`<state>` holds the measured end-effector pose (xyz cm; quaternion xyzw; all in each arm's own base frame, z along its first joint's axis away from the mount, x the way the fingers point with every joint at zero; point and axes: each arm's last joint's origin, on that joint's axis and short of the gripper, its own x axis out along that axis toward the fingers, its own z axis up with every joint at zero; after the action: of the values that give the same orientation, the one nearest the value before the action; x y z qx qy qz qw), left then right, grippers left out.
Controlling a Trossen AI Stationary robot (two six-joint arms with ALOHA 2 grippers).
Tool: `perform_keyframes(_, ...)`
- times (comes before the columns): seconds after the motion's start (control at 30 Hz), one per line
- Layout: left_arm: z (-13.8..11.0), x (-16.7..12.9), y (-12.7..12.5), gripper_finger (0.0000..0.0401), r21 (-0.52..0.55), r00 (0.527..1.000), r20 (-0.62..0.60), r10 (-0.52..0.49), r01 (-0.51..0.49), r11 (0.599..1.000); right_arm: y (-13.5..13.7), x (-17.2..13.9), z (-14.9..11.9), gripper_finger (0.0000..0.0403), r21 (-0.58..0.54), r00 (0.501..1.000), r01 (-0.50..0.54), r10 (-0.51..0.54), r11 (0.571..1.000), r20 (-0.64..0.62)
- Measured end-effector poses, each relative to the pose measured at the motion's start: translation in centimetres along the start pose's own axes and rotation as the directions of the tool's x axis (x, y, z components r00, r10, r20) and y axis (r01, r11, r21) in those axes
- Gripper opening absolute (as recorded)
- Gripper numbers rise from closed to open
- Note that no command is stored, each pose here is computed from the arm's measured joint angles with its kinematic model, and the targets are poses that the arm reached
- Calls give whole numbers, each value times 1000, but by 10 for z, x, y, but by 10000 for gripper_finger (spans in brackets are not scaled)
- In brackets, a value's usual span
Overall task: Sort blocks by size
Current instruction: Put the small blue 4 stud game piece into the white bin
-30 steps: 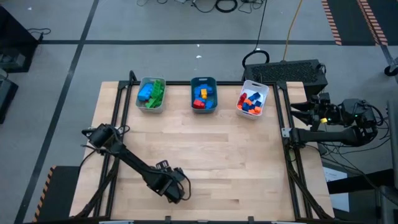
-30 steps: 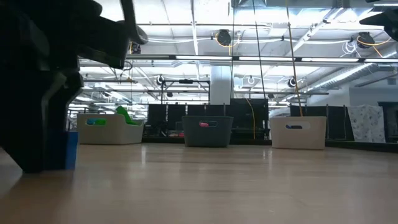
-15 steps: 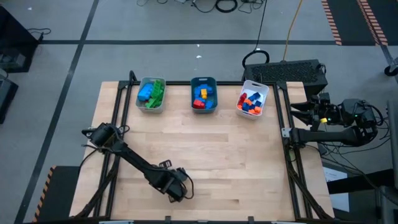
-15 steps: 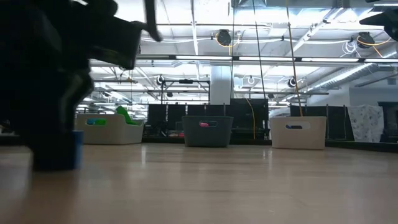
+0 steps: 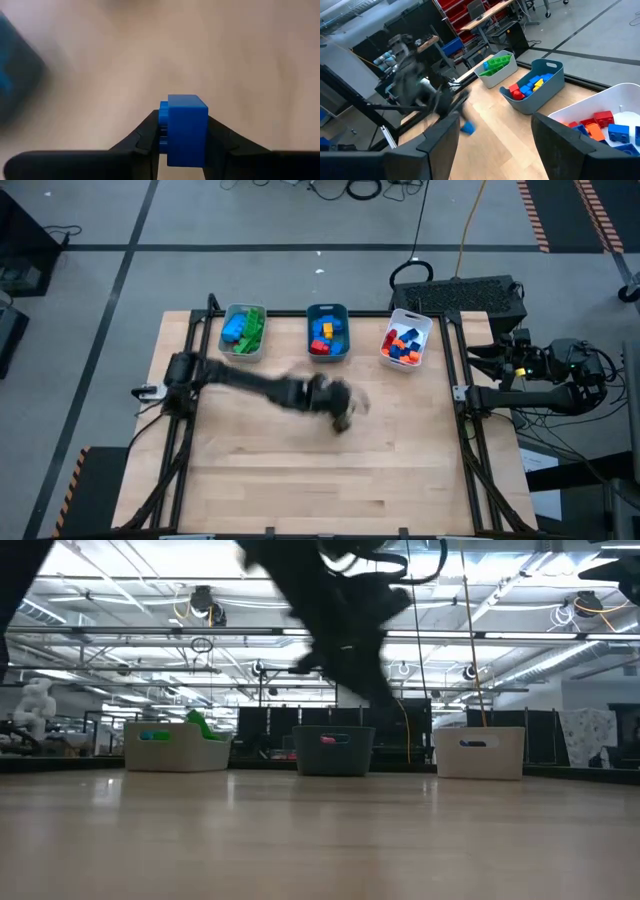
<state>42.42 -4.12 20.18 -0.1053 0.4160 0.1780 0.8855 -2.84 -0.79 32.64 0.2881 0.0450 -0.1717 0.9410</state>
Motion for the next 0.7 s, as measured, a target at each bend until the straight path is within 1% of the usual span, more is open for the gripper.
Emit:
perform_keyframes(0.03,16,4,13,96,-18,997,74,-3,5,1000,0,0,0,238,0,1000,0,0,1000,0)
perform_keyframes(0.1,46,9,38,96,-45,976,217,4,6,999,0,0,0,238,0,1000,0,0,1000,0)
perform_keyframes(0.2,78,16,73,96,-101,930,365,43,-6,995,0,0,0,238,0,1000,0,0,1000,0)
perform_keyframes(0.27,93,21,91,96,-138,917,391,75,-22,990,0,0,0,238,-1,1000,0,0,1000,0)
perform_keyframes(0.33,110,30,104,96,-164,900,427,89,-19,986,0,0,0,238,0,1000,2,-2,1000,1)
perform_keyframes(0.4,124,41,110,96,-152,895,441,60,9,988,0,0,0,238,-1,1000,2,-2,1000,2)
perform_keyframes(0.47,137,55,107,96,-119,885,465,31,27,993,0,0,0,238,-2,1000,4,-4,1000,3)
perform_keyframes(0.53,145,69,103,96,-108,882,470,25,29,994,0,0,0,238,-1,1000,4,-4,1000,3)
perform_keyframes(0.57,151,73,101,96,-110,869,495,20,39,993,0,0,0,238,-1,1000,4,-4,1000,3)
perform_keyframes(0.7,163,95,103,96,-123,850,525,31,40,992,0,0,0,238,-1,1000,3,-3,1000,2)
